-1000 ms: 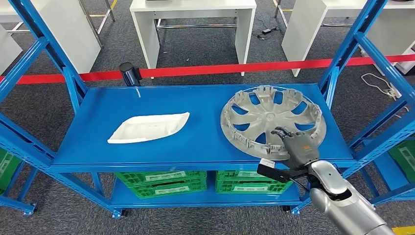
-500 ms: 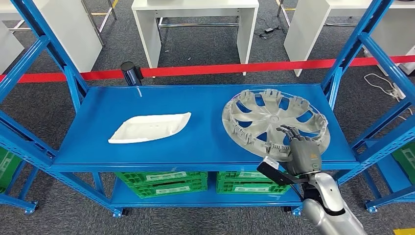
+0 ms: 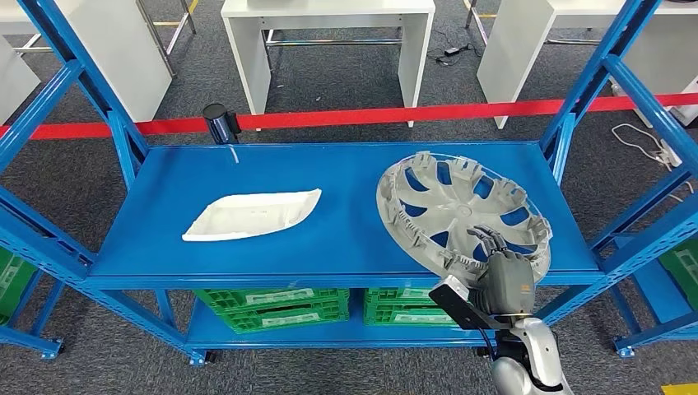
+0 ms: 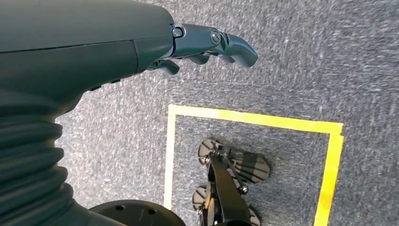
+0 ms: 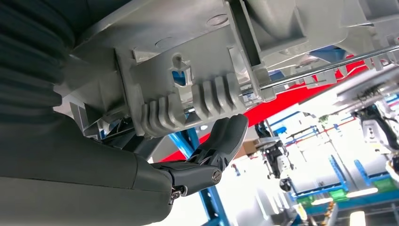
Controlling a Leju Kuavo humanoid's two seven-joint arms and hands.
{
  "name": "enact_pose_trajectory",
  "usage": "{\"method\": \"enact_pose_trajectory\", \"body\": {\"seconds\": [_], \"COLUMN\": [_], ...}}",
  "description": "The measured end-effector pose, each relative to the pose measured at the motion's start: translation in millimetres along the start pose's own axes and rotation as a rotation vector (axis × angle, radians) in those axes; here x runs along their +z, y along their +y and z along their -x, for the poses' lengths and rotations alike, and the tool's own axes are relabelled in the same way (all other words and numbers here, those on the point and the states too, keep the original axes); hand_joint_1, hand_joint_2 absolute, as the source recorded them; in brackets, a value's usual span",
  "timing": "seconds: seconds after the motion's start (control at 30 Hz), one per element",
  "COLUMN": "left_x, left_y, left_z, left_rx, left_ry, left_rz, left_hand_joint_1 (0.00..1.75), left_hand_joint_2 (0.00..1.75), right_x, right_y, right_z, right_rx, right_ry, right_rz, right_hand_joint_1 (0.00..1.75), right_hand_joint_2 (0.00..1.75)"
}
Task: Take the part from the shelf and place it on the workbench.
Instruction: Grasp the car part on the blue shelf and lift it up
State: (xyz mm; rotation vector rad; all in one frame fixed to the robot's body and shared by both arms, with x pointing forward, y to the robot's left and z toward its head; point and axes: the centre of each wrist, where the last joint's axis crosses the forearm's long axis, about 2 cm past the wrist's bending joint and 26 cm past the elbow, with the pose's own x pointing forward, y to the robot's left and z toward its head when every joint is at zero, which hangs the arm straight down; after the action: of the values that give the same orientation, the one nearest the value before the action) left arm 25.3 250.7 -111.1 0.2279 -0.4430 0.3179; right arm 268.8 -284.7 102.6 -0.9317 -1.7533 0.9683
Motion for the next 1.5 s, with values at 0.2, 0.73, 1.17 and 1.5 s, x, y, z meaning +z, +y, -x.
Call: {"method": "enact_pose_trajectory", "body": {"seconds": [0.2, 0.73, 1.17, 1.5], "left_x": [0, -3, -6, -6], "left_y": [0, 3, 9, 11], "left_z": [0, -4, -8, -9], "left_rx": [-0.032, -0.057, -0.061, -0.063], "left_ry": [-0.014, -0.022, -0.045, -0.072], "left_rz": [0.0, -0.021, -0.036, -0.048], "left_hand_joint_1": [0.0, 0.0, 0.0, 0.0], "left_hand_joint_2": [1.75, 1.75, 1.75, 1.75], "right_x": [-2, -9, -23, -20], "right_y": [-4, -21, -38, -49], "right_z": [-3, -20, -23, -26], "right_rx": [-0.169, -0.202, -0.316, -0.494], "right_ry": [-0.029, -0.198, -0.304, -0.365], "right_rz": [0.068, 0.15, 0.179, 0.199], "right_hand_joint_1": [1.75, 1.75, 1.75, 1.75], "right_hand_joint_2": [1.75, 1.75, 1.75, 1.75]}}
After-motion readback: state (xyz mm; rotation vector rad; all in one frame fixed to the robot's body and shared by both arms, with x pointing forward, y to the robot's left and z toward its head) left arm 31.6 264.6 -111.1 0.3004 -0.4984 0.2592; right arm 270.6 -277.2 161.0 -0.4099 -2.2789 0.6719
